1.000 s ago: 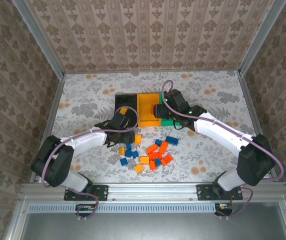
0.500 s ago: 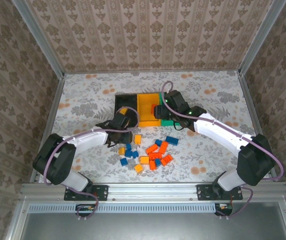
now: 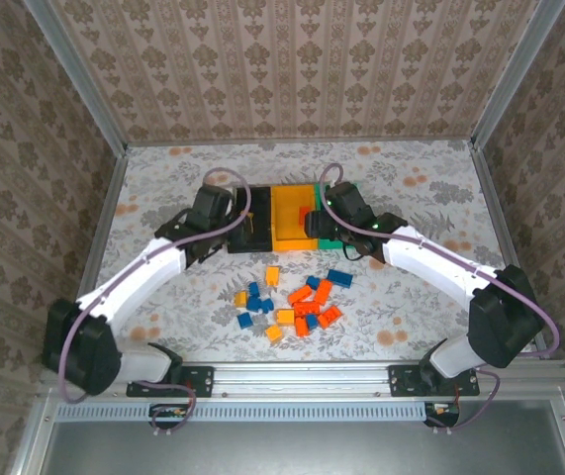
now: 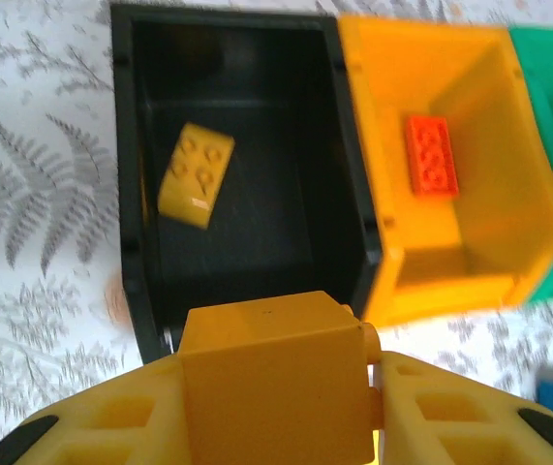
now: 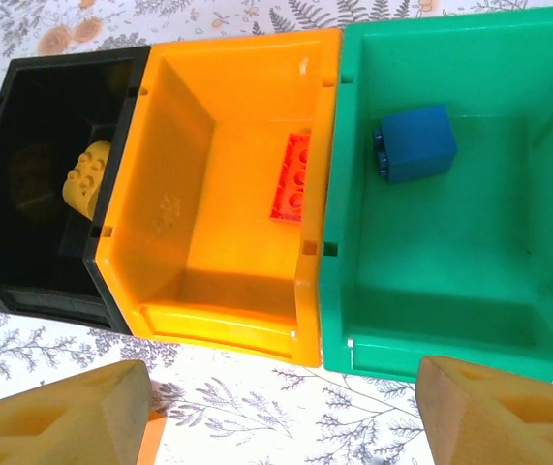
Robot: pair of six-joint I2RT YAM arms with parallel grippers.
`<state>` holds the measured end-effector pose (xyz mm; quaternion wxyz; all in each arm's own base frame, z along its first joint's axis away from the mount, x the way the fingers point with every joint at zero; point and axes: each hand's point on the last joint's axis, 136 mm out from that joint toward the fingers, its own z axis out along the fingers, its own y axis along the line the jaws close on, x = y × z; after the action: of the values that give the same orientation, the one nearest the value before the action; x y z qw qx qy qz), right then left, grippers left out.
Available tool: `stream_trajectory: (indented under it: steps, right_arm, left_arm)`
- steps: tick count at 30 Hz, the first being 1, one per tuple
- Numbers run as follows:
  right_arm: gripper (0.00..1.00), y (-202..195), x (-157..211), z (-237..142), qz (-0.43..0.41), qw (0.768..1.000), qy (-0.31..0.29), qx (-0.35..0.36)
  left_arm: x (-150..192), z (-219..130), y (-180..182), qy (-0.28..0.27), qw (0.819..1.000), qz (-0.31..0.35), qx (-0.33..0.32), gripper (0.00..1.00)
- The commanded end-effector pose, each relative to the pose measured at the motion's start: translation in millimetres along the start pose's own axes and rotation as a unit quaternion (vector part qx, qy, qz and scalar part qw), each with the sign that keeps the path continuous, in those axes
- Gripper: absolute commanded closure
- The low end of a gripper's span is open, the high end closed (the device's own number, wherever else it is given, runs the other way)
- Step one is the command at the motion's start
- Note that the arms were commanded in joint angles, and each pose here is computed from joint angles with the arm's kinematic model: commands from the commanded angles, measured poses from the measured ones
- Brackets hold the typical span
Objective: Sort the legos into containers by color
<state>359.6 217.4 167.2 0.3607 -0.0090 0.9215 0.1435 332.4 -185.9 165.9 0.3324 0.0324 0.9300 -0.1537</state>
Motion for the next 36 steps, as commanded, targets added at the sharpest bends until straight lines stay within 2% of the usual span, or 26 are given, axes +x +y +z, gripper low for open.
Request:
stream_trajectory:
  steps: [1,4,8,10,12,14,16,20,26,32,36]
  right_arm:
    - [0.26,-1.8,4.9,-7.6,0.007,1.000,0.001,-0.002]
    - [0.26,-6.1,11.2,-11.0,0.007,1.000,0.006,0.001]
    - [0.26,-13.4,20.3,-14.3,0.007,1.000,0.011,0.008]
    - [0.26,-13.7,17.8,-23.1,0.011,1.000,0.001,0.003]
    - [0.26,-14.8,18.3,-25.4,0.013,1.000,0.000,0.001]
    - [0.25,-15.5,18.7,-26.6,0.014,1.000,0.000,0.002]
    - [0.25,-16.4,17.8,-27.9,0.014,1.000,-0.001,0.003]
    - [0.24,-18.6,15.6,-30.5,0.017,1.000,-0.006,0.002]
    - [0.24,-23.7,17.3,-32.1,0.020,1.000,-0.007,0.003]
    - [0.24,-26.1,16.1,-35.1,0.024,1.000,-0.010,0.002]
    - [0.24,-28.7,14.6,-39.5,0.025,1.000,-0.014,0.004]
  left_arm:
    - [-15.9,29.7,4.3,0.012,1.000,0.001,-0.006,0.59]
    - [-30.2,56.0,9.8,0.020,1.000,-0.001,-0.020,0.59]
    - [-33.0,80.1,9.4,0.038,0.999,-0.002,-0.025,0.56]
    - [-35.7,84.3,6.7,0.037,0.999,-0.003,-0.021,0.51]
    - [-39.3,82.7,3.4,0.037,0.999,-0.006,-0.015,0.41]
    - [-40.0,74.8,-4.8,0.034,0.999,0.003,-0.012,0.32]
    - [-35.1,63.9,-16.2,0.032,0.999,0.018,-0.007,0.27]
    - [-3.8,41.8,-39.8,0.049,0.997,0.051,0.017,0.24]
    - [66.3,29.2,-56.4,0.114,0.987,0.111,0.026,0.23]
    - [114.4,38.5,-64.1,0.163,0.974,0.153,0.016,0.23]
    - [131.8,50.9,-59.9,0.187,0.970,0.155,0.009,0.27]
